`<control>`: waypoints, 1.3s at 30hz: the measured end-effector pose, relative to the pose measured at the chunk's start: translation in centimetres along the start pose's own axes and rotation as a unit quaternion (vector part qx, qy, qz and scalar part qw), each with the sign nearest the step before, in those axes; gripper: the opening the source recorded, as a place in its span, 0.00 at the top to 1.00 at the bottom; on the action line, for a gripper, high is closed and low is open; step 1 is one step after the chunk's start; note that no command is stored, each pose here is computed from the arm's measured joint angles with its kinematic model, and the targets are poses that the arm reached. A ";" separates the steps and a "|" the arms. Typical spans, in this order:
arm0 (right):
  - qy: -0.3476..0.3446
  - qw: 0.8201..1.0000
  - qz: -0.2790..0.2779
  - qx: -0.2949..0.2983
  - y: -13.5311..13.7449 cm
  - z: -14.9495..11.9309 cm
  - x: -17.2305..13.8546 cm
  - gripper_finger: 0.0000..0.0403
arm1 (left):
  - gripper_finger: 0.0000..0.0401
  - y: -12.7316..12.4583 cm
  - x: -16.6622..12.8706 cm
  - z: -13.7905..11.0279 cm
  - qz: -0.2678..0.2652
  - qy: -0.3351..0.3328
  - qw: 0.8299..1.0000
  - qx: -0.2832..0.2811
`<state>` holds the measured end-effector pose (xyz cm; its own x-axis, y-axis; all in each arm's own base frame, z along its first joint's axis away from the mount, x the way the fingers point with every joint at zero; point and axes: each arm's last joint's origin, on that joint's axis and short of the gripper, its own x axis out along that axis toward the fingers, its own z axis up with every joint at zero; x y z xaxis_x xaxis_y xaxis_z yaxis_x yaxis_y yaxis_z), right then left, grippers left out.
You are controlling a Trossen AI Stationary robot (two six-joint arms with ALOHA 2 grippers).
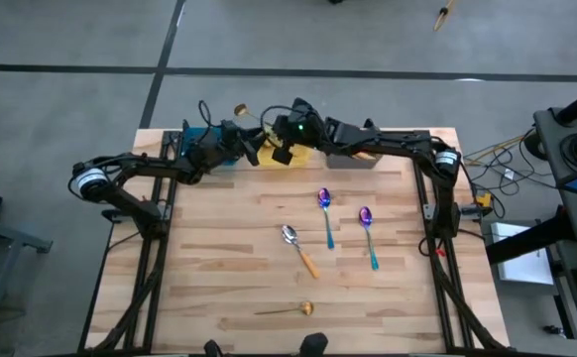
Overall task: Sort silverware by color (type)
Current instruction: Put the gold spoon into the yellow bin
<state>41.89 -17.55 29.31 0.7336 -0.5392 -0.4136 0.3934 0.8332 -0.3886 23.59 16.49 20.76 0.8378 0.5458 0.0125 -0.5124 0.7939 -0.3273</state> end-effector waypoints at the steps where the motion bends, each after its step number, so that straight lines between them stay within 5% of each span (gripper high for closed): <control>1: 0.011 1.000 0.001 -0.003 -0.4 0.1 -0.1 0.97 | 0.59 0.1 0.0 -0.2 0.005 0.012 1.000 0.007; 13: 0.109 0.990 0.078 0.043 -6.3 1.3 -2.0 0.97 | 0.49 1.3 -1.2 -0.3 0.108 0.082 0.989 0.066; 20: 0.212 0.968 0.111 0.072 -7.2 -1.3 1.0 0.97 | 0.49 1.0 -3.0 2.0 0.197 0.060 0.971 0.122; 30: 0.338 0.906 0.200 0.158 -6.0 -5.3 6.7 0.97 | 0.49 -0.2 -5.4 5.0 0.199 0.016 0.969 0.145; 39: 0.362 0.888 0.206 0.194 -6.0 -6.9 7.5 0.97 | 0.49 -0.2 -5.6 5.0 0.199 0.015 0.969 0.144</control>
<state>41.17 -27.46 22.88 0.3662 0.0009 -0.9305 0.4379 0.8822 0.1732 18.04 14.64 25.49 0.5656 0.8198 -0.0899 -0.8240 0.5661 -0.0221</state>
